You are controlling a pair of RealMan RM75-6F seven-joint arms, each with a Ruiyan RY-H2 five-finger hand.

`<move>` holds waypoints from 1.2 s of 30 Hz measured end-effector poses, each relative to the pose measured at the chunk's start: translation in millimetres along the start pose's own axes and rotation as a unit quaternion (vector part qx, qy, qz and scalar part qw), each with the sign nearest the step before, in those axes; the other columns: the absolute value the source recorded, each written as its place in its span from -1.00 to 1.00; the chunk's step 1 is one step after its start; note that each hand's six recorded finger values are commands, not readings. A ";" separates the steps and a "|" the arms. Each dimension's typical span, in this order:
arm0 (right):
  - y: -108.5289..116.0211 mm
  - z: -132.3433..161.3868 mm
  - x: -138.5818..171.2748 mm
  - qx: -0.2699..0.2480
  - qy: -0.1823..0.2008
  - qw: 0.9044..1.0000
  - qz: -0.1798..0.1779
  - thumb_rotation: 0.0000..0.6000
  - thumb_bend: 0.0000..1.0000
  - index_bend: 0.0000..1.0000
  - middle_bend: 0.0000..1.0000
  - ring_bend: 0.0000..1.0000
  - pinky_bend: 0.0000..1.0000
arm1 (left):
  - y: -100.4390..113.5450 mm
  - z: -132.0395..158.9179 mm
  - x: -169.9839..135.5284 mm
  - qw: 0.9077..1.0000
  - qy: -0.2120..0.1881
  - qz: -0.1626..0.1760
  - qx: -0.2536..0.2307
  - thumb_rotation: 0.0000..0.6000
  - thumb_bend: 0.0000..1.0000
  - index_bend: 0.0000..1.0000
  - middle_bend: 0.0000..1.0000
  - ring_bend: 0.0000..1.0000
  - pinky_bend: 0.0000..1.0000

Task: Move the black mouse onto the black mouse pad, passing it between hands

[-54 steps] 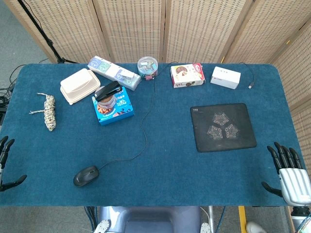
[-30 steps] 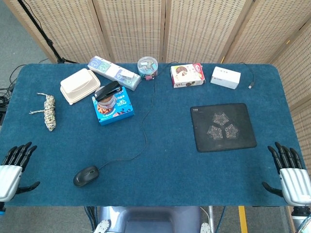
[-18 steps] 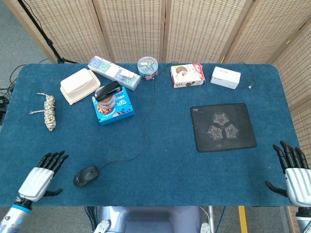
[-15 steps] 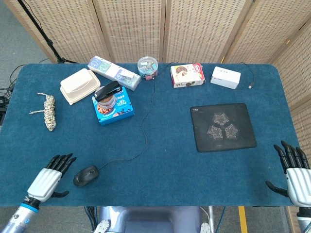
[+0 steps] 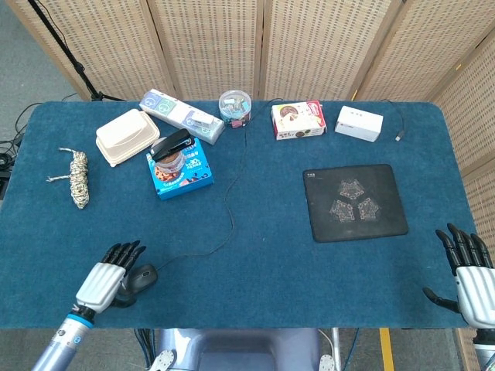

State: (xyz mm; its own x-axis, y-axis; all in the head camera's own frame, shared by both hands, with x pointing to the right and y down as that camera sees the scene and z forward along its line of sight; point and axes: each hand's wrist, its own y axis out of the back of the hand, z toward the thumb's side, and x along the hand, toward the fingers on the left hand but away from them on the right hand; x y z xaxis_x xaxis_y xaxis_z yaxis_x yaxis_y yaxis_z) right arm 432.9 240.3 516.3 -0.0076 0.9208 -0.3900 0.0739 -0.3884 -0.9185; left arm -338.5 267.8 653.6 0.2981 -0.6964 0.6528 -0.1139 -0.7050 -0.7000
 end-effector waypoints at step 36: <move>-2.7 2.6 0.6 -0.004 0.006 1.000 0.008 1.00 -1.00 -1.00 -1.00 -1.00 -1.00 | -8.7 0.4 10.5 0.998 0.032 0.038 -0.029 1.00 -0.41 -0.16 -0.19 -0.08 0.33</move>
State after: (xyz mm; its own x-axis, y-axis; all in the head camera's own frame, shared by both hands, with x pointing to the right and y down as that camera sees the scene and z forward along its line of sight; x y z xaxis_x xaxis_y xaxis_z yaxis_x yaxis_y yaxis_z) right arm 430.1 241.8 518.3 0.0049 0.9145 -0.4046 0.0826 -0.4036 -0.9112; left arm -334.0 266.7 666.5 0.2259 -0.7542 0.6166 -0.1889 -0.6548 -0.7318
